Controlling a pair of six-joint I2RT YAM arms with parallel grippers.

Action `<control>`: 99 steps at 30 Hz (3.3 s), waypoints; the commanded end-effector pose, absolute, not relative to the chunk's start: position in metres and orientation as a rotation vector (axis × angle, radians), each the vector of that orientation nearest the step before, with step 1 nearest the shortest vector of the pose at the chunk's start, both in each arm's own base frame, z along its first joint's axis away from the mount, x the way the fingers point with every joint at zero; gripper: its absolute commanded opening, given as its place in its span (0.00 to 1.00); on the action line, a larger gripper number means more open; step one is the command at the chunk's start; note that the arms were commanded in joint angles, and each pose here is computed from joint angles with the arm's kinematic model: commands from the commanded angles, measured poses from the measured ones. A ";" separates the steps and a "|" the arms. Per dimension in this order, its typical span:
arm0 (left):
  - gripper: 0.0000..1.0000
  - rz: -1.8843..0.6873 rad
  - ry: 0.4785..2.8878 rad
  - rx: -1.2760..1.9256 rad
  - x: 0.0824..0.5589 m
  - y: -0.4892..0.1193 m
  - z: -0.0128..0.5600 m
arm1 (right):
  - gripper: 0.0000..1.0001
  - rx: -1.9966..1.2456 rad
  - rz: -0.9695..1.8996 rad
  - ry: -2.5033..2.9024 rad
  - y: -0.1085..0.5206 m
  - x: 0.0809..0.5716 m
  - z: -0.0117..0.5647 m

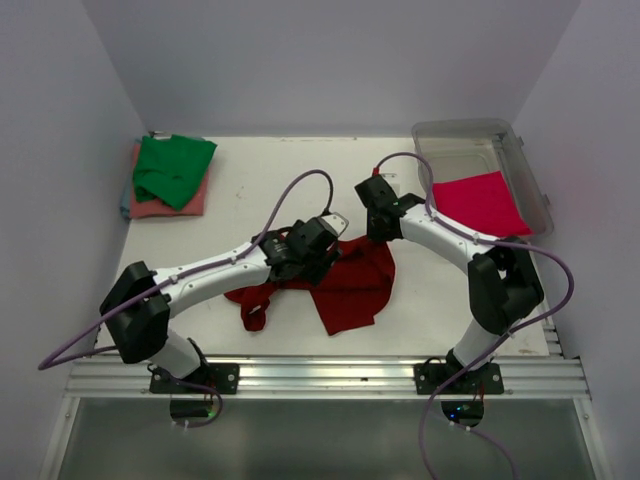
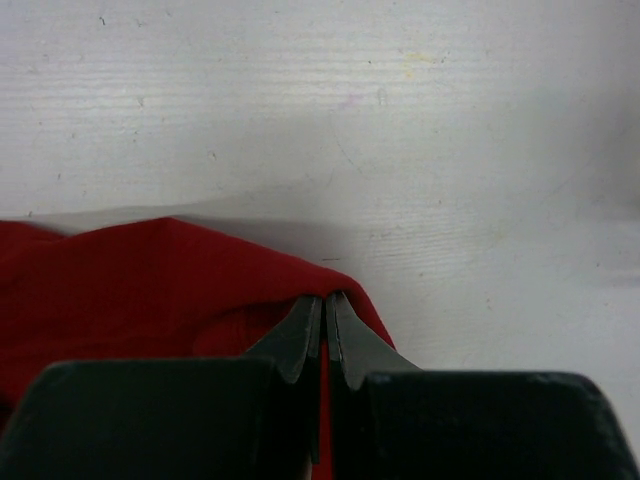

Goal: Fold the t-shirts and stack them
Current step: Flatten the tshirt out

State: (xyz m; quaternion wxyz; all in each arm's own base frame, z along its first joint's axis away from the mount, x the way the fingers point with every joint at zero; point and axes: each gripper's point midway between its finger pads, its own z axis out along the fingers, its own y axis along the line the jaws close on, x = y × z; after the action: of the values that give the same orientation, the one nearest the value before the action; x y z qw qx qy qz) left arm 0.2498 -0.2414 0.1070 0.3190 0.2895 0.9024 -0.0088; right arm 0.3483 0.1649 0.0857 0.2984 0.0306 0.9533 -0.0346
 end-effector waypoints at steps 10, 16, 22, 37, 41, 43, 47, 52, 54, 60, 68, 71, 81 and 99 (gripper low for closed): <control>0.76 0.336 2.339 0.973 0.289 -0.241 0.084 | 0.00 0.079 0.027 2.481 0.173 0.353 0.099; 0.65 0.373 2.421 0.996 0.282 -0.233 0.059 | 0.00 0.116 0.032 2.487 0.159 0.348 0.094; 0.24 0.377 2.483 0.978 0.272 -0.220 0.043 | 0.00 0.146 0.037 2.483 0.148 0.348 0.094; 0.00 0.124 2.073 -0.042 0.306 -0.140 0.231 | 0.00 0.185 -0.007 2.466 0.126 0.346 0.103; 0.00 0.108 2.008 -0.272 0.312 -0.090 0.240 | 0.00 0.190 -0.014 2.453 0.121 0.348 0.111; 0.00 0.117 2.048 -0.360 0.318 -0.077 0.224 | 0.00 0.190 -0.021 2.452 0.118 0.347 0.113; 0.00 0.048 2.154 -0.504 0.318 -0.071 0.191 | 0.00 0.236 -0.068 2.421 0.101 0.346 0.130; 0.01 0.032 2.235 -0.634 0.302 -0.053 0.150 | 0.00 0.304 -0.131 2.367 0.075 0.338 0.154; 0.07 0.065 2.252 -0.685 0.290 -0.040 0.138 | 0.00 0.322 -0.148 2.348 0.065 0.334 0.163; 0.64 0.027 2.228 -0.866 0.265 -0.006 0.126 | 0.00 0.341 -0.130 2.319 0.057 0.329 0.175; 0.89 -0.337 2.191 -0.366 0.294 -0.067 0.167 | 0.00 0.315 -0.109 2.339 0.062 0.329 0.170; 0.89 -0.221 2.285 -0.131 0.295 -0.109 0.159 | 0.00 0.310 -0.096 2.360 0.066 0.330 0.164; 0.85 -0.021 2.346 0.629 0.281 -0.219 0.124 | 0.00 0.305 -0.079 2.378 0.070 0.332 0.159; 0.82 -0.064 2.374 1.102 0.268 -0.277 0.065 | 0.00 0.306 -0.063 2.388 0.074 0.334 0.151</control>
State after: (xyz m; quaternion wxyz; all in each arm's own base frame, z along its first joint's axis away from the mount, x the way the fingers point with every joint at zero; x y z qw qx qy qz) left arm 0.2633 -0.2630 0.0629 0.2606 0.3778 0.8884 -0.0099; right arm 0.3263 0.0702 0.1481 0.3489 0.1180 0.9291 -0.0344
